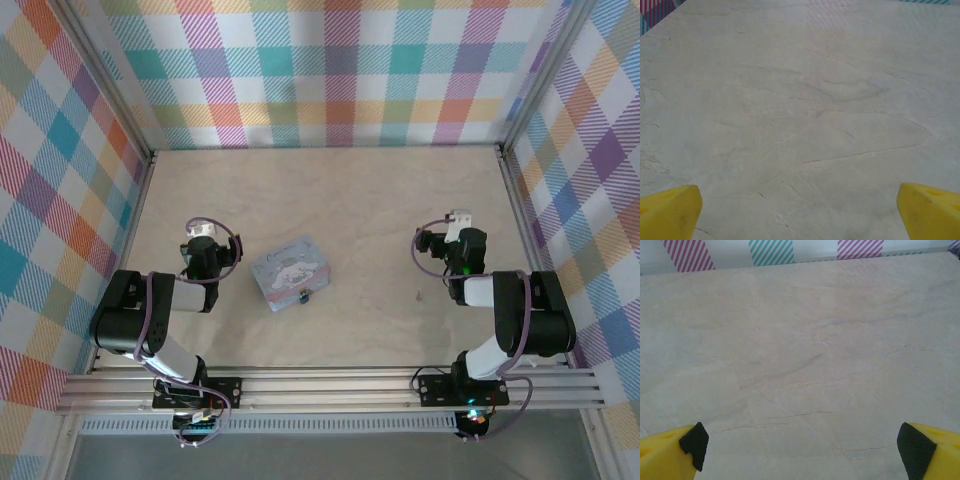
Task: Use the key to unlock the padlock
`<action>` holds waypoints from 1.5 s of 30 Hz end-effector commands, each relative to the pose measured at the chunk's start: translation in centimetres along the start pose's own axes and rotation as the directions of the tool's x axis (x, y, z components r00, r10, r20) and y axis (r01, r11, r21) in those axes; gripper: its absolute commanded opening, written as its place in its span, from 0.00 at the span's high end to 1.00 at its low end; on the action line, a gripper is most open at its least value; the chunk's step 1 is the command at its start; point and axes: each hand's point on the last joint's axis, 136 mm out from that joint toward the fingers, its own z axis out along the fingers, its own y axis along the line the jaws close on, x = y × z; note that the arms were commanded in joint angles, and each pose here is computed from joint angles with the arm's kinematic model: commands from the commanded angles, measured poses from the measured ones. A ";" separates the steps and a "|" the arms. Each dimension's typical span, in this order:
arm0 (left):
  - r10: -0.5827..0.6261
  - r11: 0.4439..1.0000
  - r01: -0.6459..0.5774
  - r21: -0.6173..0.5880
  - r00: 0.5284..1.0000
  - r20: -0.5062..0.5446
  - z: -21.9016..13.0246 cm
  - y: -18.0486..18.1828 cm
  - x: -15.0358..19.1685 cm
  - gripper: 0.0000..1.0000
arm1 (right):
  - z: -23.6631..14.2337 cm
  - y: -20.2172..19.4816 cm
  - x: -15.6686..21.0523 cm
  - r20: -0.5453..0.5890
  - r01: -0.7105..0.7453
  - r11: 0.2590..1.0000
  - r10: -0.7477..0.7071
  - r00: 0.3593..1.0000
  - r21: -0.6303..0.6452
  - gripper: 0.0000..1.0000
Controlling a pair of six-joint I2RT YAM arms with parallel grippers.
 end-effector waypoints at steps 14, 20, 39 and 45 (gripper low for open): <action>-0.002 1.000 0.002 0.005 0.999 0.037 0.1 -0.3 -1.5 0.00 | 0.1 0.2 -0.5 0.012 -0.003 1.000 0.003 1.000 -0.005 0.00; -0.004 1.000 0.004 0.006 0.999 0.036 0.1 -0.3 -1.5 0.00 | 0.1 0.2 -0.5 0.011 -0.003 1.000 0.003 1.000 -0.005 0.00; -0.008 0.996 0.009 0.086 1.000 -0.003 -2.8 -1.7 -4.4 0.05 | -1.0 -0.1 -2.3 -0.002 -0.027 1.000 0.027 1.000 0.009 0.00; -0.119 0.985 0.125 0.122 0.992 -0.051 -5.7 -2.1 -5.9 0.06 | -3.0 0.0 -4.3 -0.009 -0.075 0.997 0.075 0.997 0.019 0.00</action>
